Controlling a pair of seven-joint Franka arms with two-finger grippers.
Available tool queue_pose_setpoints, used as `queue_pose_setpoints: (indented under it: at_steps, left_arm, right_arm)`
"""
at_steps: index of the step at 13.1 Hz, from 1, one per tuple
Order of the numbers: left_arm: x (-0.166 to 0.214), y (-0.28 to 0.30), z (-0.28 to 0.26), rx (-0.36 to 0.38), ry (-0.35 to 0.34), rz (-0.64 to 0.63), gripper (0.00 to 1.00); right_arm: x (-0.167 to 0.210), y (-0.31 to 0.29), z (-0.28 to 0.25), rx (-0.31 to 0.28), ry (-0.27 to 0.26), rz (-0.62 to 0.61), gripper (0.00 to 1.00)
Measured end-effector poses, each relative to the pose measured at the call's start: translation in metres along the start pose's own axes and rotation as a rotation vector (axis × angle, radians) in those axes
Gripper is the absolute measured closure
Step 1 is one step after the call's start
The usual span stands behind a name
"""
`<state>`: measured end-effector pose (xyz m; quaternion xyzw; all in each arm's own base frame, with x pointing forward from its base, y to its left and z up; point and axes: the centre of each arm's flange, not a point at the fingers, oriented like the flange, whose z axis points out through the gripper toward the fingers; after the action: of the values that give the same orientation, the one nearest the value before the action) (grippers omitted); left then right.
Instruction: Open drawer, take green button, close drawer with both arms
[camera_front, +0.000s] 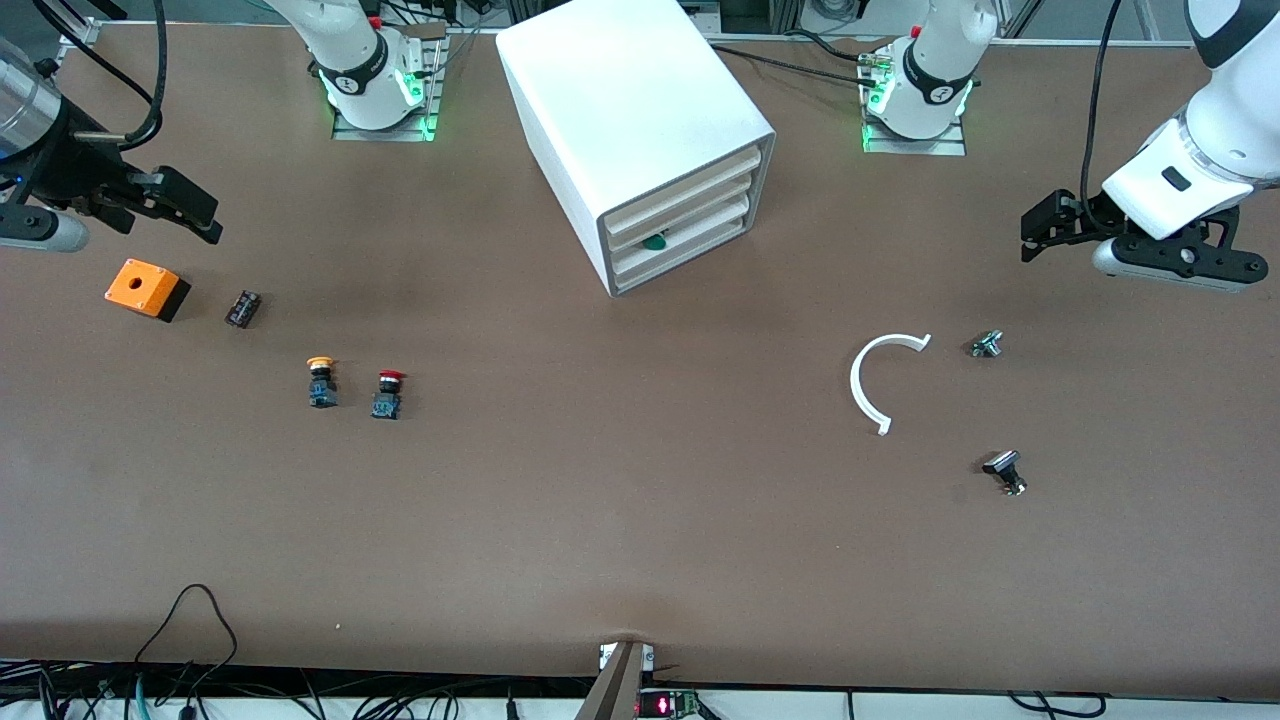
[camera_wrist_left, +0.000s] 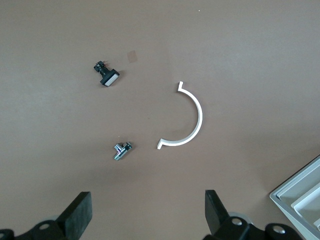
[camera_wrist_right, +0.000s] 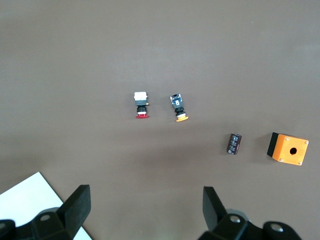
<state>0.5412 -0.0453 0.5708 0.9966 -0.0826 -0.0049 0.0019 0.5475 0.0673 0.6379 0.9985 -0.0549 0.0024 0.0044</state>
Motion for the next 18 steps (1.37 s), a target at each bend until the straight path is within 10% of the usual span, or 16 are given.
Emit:
queue_pose_setpoints:
  at_steps: [9,18]
  left_arm:
    - [-0.002,0.001,0.007,-0.013,-0.039,-0.001,0.00]
    - [-0.018,0.074,0.056,-0.531,-0.426,0.167,0.00]
  right_arm:
    - [-0.011,-0.005,-0.006,-0.007,-0.010,-0.011,0.00]
    - [-0.007,-0.011,0.014,-0.012,-0.044,-0.024,0.00]
